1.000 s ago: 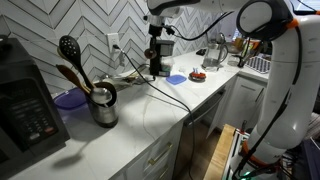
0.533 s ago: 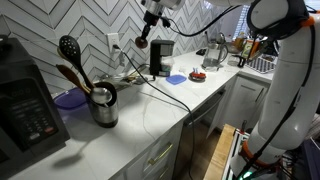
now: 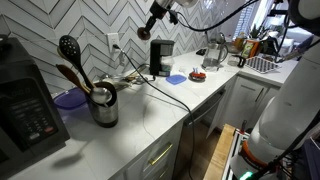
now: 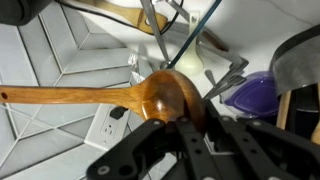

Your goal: Pick up the dark wooden spoon and put it in the utensil holder

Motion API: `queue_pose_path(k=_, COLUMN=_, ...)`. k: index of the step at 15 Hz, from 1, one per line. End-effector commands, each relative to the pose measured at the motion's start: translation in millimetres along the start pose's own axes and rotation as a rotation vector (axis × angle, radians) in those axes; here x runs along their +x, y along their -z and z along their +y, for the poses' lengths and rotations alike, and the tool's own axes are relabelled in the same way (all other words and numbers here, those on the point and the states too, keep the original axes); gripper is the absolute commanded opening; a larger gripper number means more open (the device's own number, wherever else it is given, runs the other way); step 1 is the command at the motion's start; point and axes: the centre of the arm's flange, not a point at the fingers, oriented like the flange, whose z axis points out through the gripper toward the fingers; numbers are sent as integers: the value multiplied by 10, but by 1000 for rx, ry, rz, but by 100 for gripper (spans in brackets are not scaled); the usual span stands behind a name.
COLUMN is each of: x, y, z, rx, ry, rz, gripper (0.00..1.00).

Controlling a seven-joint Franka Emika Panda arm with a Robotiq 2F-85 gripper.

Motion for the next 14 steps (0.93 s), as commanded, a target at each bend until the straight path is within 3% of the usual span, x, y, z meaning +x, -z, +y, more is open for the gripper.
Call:
queue_pose_path(k=1, x=-803, y=-187, z=-370, rx=73, ry=126, rz=-117, gripper=4)
queue_pose_path(k=2, x=-964, y=-284, z=-431, rx=107, ry=151, rz=-139, gripper=4)
queue_pose_path(k=3, x=-522, y=-229, z=-172, rx=74, ry=82, rz=-91, gripper=15)
queue_pose_path(k=6, x=-829, y=-385, z=-307, rx=122, ry=113, rz=-129, gripper=15)
queue_pose_path(k=7, x=-756, y=-391, z=-286, rx=166, ry=55, rz=-135, gripper=4)
queue_pose_path(k=11, x=-440, y=-224, z=-155, rx=330, ry=-122, rz=-183, gripper=4)
queue_pose_path(k=14, x=-101, y=-119, z=-69, rx=411, ry=-256, rz=-165, gripper=4)
